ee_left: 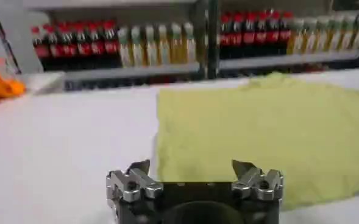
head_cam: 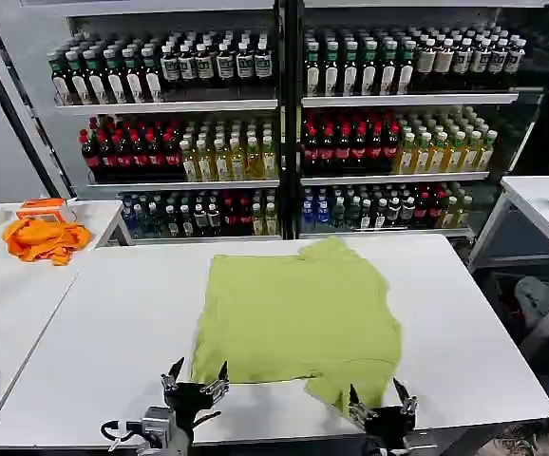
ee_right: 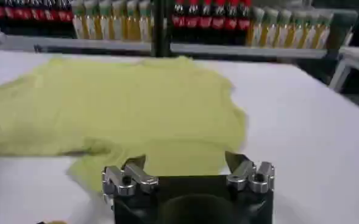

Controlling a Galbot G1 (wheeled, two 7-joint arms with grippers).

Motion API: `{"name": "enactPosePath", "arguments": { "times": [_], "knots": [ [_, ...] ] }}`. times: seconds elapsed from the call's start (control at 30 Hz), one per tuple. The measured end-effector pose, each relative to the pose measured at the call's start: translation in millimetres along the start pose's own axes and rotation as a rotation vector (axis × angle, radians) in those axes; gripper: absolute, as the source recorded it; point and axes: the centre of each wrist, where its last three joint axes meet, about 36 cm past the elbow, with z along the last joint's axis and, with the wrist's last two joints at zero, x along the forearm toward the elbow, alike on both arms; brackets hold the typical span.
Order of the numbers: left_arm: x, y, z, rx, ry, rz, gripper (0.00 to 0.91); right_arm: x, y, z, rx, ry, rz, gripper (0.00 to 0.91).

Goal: Fold and organize the clothes.

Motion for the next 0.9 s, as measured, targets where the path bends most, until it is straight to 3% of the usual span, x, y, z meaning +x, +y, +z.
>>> {"name": "enactPosePath", "arguments": {
  "times": [0.1, 0.17, 0.2, 0.23, 0.27, 0.3, 0.33, 0.37, 0.9],
  "knots": [
    [-7, 0, 4, 0.000, 0.028, -0.005, 0.907, -1, 2, 3, -0.004, 0.012, 0.004, 0.907],
    [-12, 1, 5, -0.001, 0.041, -0.013, 0.433, -1, 4, 4, -0.012, 0.022, 0.001, 0.907],
    [-14, 2, 6, 0.000, 0.049, -0.017, 0.030, -1, 5, 6, -0.015, 0.029, -0.004, 0.907],
    [-16, 3, 7, 0.001, 0.057, -0.023, 0.020, -1, 6, 6, -0.018, 0.034, -0.007, 0.846],
    [-17, 3, 8, 0.000, 0.064, -0.027, 0.020, 0, 7, 7, -0.022, 0.037, -0.010, 0.403],
    [-18, 4, 9, 0.001, 0.070, -0.029, 0.020, 0, 8, 7, -0.025, 0.040, -0.014, 0.091],
    [-19, 4, 10, 0.002, 0.077, -0.029, 0.020, 0, 8, 8, -0.027, 0.043, -0.016, 0.091],
    [-19, 4, 11, 0.004, 0.081, -0.028, 0.020, 1, 8, 8, -0.030, 0.046, -0.017, 0.000],
    [-12, 3, 12, 0.038, 0.110, 0.008, 0.020, 13, 5, 6, -0.066, 0.041, -0.045, 0.000]
  ]
}}
